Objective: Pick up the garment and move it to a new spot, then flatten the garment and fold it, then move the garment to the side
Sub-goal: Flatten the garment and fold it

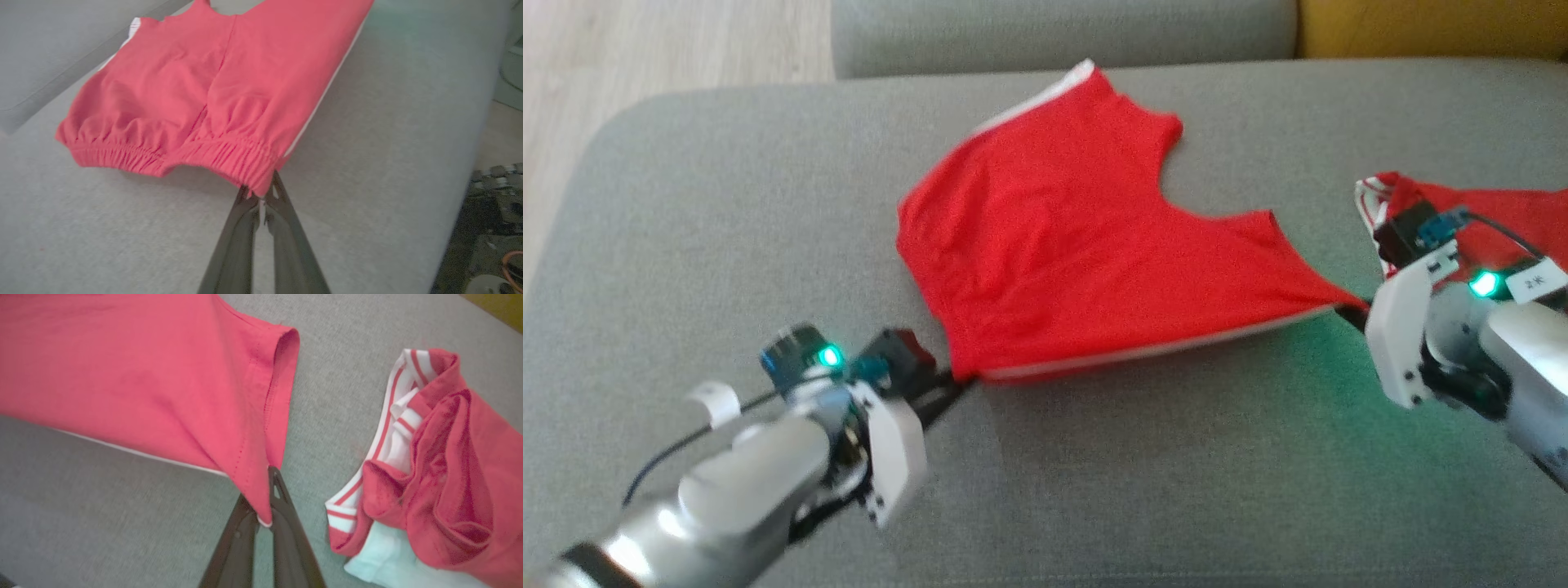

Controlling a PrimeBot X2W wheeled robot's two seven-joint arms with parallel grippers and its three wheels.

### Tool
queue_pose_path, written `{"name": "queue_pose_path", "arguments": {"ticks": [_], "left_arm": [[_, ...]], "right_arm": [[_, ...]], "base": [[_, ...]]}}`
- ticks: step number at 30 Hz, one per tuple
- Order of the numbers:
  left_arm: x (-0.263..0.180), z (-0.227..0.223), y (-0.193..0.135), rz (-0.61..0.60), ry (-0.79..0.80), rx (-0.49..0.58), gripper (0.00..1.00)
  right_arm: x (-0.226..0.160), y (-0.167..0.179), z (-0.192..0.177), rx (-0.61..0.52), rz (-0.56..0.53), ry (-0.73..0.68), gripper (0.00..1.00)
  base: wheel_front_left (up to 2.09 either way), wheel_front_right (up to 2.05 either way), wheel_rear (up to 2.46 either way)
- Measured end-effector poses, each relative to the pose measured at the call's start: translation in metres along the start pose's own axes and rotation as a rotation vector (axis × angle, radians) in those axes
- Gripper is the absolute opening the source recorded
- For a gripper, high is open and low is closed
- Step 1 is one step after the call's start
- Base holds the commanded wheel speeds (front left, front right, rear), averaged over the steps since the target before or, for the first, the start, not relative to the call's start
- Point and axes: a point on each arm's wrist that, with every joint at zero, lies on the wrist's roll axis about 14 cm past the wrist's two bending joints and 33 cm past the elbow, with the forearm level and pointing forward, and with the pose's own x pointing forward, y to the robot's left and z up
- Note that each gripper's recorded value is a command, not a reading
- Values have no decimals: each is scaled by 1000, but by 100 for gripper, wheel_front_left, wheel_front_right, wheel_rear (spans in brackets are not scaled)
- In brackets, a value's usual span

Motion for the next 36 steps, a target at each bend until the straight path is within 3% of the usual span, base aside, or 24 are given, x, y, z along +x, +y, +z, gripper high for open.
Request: {"name": "queue_pose_path", "arguments": {"ticks": [10, 21, 28, 36], "left_arm": [[-31, 0, -76, -156, 59, -102, 0], [-52, 12, -122, -284, 48, -209, 0], [-54, 18, -116, -265, 20, -246, 0], [-51, 30, -83, -173, -48, -295, 0]], "right_arm": [[-49, 0, -51, 68, 43, 157, 0], [-92, 3, -98, 162, 98, 343, 0], [-95, 0, -84, 149, 102, 317, 0], [-73, -10, -29, 86, 85, 208, 0]], "base": [[0, 0, 0], [0, 0, 0], [0, 0, 0], [0, 0, 0]]}}
